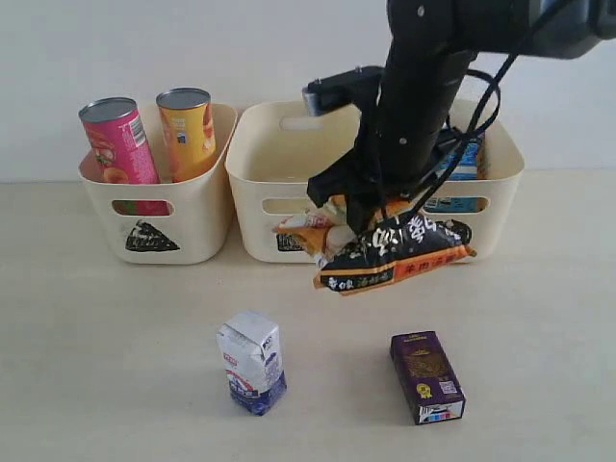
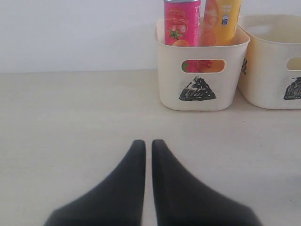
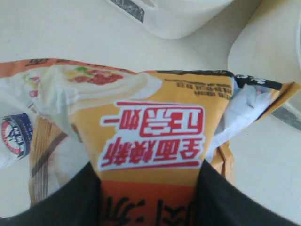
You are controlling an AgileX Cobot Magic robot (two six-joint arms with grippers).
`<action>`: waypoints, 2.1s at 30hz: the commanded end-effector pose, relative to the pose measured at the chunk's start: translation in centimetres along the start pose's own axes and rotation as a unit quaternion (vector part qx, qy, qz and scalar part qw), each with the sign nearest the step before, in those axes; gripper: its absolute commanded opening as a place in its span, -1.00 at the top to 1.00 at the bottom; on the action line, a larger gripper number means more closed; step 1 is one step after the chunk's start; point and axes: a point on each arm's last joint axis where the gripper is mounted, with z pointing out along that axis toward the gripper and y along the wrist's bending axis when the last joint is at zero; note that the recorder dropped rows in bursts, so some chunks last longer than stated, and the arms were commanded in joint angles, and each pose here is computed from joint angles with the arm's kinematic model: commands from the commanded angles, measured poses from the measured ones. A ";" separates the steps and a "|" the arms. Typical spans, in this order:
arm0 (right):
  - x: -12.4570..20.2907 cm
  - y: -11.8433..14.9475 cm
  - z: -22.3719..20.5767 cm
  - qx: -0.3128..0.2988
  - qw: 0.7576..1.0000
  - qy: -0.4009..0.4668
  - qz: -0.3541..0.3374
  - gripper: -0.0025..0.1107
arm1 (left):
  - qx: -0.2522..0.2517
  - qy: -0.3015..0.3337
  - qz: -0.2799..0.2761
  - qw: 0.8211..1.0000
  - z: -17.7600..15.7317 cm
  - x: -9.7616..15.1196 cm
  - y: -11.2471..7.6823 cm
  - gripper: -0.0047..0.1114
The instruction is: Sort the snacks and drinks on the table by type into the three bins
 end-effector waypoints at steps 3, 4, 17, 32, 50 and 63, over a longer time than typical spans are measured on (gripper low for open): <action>0.4 -1.0 -6.2 0.010 0.997 -0.072 -0.010 0.96 | -0.001 -0.003 0.000 1.000 0.0 0.0 0.0 0.85; 0.5 -1.5 -7.1 0.016 0.996 -0.088 -0.007 0.96 | -0.001 -0.003 0.000 1.000 0.0 0.0 0.0 0.85; -1.8 -11.8 -8.0 0.109 0.942 -0.305 0.093 0.96 | -0.001 -0.003 0.000 1.000 0.0 0.0 0.0 0.85; -3.3 -17.1 3.1 0.137 0.923 -0.338 0.121 0.81 | -0.001 -0.003 0.000 1.000 0.0 0.0 0.0 0.85; -1.3 -15.7 -3.0 0.138 0.950 -0.258 0.111 0.47 | -0.001 -0.004 0.000 1.000 0.0 0.0 0.0 0.85; 6.4 -19.9 -8.2 0.145 0.961 -0.089 0.219 0.91 | -0.001 -0.002 0.000 1.000 0.0 0.0 0.0 0.85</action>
